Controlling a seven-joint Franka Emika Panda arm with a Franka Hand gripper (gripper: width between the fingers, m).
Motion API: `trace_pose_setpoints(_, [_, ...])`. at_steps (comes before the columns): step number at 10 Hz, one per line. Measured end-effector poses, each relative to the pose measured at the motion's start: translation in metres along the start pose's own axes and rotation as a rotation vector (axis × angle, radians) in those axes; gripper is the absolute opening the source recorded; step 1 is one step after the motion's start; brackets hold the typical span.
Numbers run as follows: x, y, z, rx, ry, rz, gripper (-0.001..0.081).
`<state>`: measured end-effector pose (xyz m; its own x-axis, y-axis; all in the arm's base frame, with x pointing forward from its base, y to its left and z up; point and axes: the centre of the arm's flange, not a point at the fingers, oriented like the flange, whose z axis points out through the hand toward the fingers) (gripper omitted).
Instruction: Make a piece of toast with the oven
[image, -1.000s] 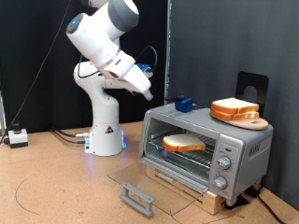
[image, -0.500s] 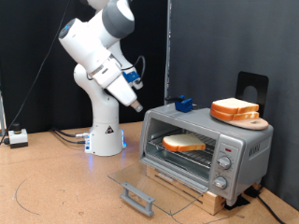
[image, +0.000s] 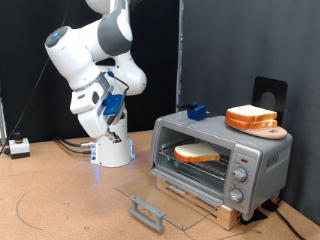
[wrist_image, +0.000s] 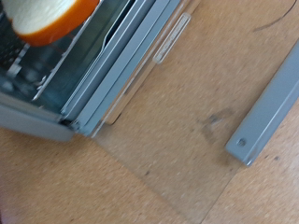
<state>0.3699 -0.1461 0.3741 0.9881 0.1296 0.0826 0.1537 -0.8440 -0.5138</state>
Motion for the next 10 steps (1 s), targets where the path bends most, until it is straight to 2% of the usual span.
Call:
trace_pose_setpoints(1, [0.001, 0.001, 0.002, 0.018, 0.050, 0.043, 0.0810])
trace_pose_setpoints(2, [0.000, 0.004, 0.005, 0.038, 0.085, 0.134, 0.0810])
trace_pose_setpoints(3, [-0.002, 0.011, 0.006, 0.045, 0.081, 0.254, 0.0810])
trace_pose_setpoints(4, [-0.004, 0.022, 0.009, 0.035, 0.054, 0.369, 0.0810])
trace_pose_setpoints(5, [-0.006, 0.035, 0.011, 0.012, 0.001, 0.443, 0.0810])
trace_pose_setpoints(6, [-0.007, 0.048, 0.014, -0.012, -0.049, 0.475, 0.0810])
trace_pose_setpoints(7, [-0.003, 0.060, 0.018, -0.014, -0.085, 0.489, 0.0810])
trace_pose_setpoints(8, [-0.003, 0.060, 0.018, -0.011, -0.076, 0.487, 0.0810])
trace_pose_setpoints(9, [-0.007, 0.056, 0.021, 0.032, -0.125, 0.493, 0.0810])
trace_pose_setpoints(10, [-0.011, 0.052, 0.024, 0.099, -0.198, 0.519, 0.0810])
